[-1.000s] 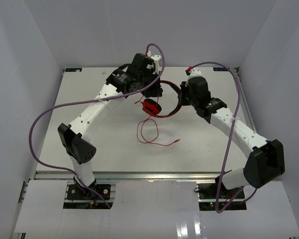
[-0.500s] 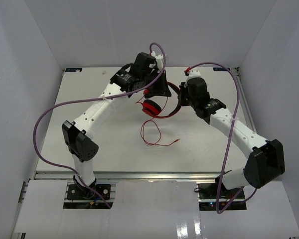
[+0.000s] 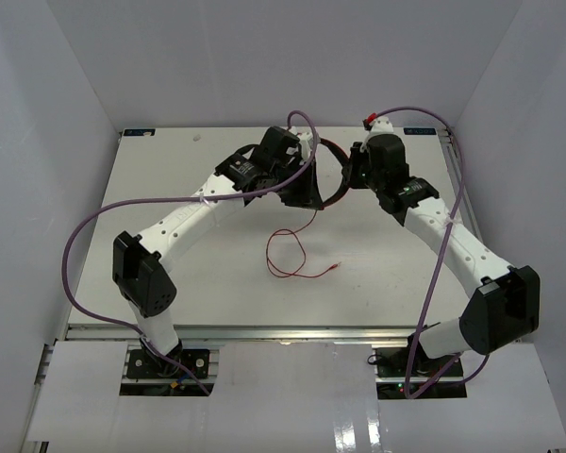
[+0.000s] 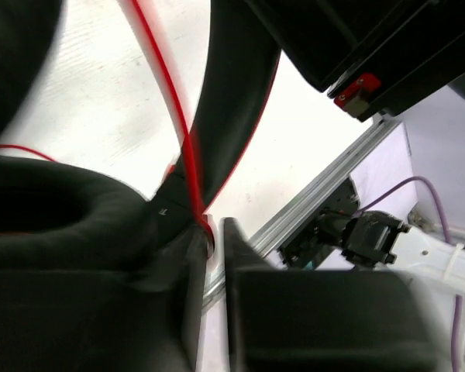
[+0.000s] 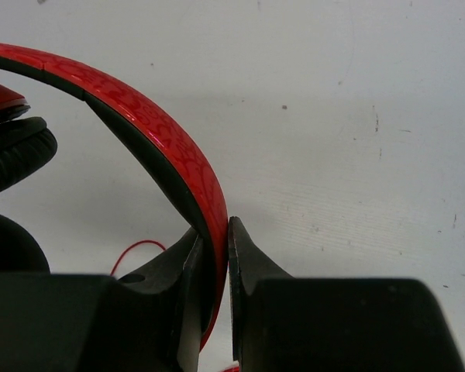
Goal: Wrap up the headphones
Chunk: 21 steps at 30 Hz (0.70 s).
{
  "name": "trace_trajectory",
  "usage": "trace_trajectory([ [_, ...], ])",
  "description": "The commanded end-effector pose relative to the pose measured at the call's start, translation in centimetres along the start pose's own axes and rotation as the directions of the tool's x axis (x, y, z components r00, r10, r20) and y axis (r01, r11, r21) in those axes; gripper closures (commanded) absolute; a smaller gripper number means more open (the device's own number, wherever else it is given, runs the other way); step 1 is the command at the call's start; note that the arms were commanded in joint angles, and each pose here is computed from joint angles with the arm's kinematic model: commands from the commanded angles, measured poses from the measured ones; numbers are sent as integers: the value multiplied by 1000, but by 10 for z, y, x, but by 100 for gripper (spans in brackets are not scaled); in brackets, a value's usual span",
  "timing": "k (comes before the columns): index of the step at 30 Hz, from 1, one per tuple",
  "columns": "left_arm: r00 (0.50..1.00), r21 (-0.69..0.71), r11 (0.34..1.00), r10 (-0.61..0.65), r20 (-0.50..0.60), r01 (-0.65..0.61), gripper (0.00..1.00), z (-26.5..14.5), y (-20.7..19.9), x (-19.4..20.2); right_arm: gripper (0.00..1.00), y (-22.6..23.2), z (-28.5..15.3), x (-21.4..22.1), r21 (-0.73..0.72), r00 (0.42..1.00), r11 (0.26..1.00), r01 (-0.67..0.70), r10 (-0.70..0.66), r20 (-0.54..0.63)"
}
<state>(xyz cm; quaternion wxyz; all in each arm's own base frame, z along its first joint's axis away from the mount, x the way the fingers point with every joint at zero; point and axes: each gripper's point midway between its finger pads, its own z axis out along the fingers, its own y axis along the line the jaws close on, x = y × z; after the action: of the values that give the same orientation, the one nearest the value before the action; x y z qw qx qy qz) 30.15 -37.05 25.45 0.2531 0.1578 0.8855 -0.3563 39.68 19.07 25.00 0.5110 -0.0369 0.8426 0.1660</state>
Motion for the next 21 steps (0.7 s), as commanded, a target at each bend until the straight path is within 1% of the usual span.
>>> trace_trajectory([
  [1,986,48,998,41,161,-50,48,-30,-29,-41,92,34,-6,-40,-145,990,984,-104,116,77],
  [3,984,54,997,48,171,-58,41,-30,-32,-46,92,36,-5,-35,-155,991,981,-113,124,59],
  [6,981,60,996,59,187,-71,25,-34,-37,-51,92,36,-4,-34,-160,990,979,-124,134,52],
  [7,978,60,995,64,196,-78,22,-37,-38,-53,92,35,-4,-35,-162,989,978,-130,140,52],
  [10,970,51,994,81,230,-96,21,-50,-41,-57,92,31,-4,-42,-158,985,976,-147,158,62],
  [11,962,48,993,91,257,-107,21,-61,-43,-59,92,28,-4,-44,-154,984,976,-152,164,66],
  [14,938,49,987,128,323,-152,17,-86,-50,-63,92,25,-6,-52,-175,982,971,-164,178,66],
  [16,909,57,980,156,386,-193,10,-110,-56,-63,92,21,-6,-58,-177,979,969,-175,190,71],
  [20,859,53,962,215,465,-269,6,-139,-60,-58,92,19,-9,-68,-184,976,966,-185,202,81],
  [21,854,48,958,228,467,-282,5,-142,-56,-52,92,19,-9,-68,-188,976,965,-185,203,81],
])
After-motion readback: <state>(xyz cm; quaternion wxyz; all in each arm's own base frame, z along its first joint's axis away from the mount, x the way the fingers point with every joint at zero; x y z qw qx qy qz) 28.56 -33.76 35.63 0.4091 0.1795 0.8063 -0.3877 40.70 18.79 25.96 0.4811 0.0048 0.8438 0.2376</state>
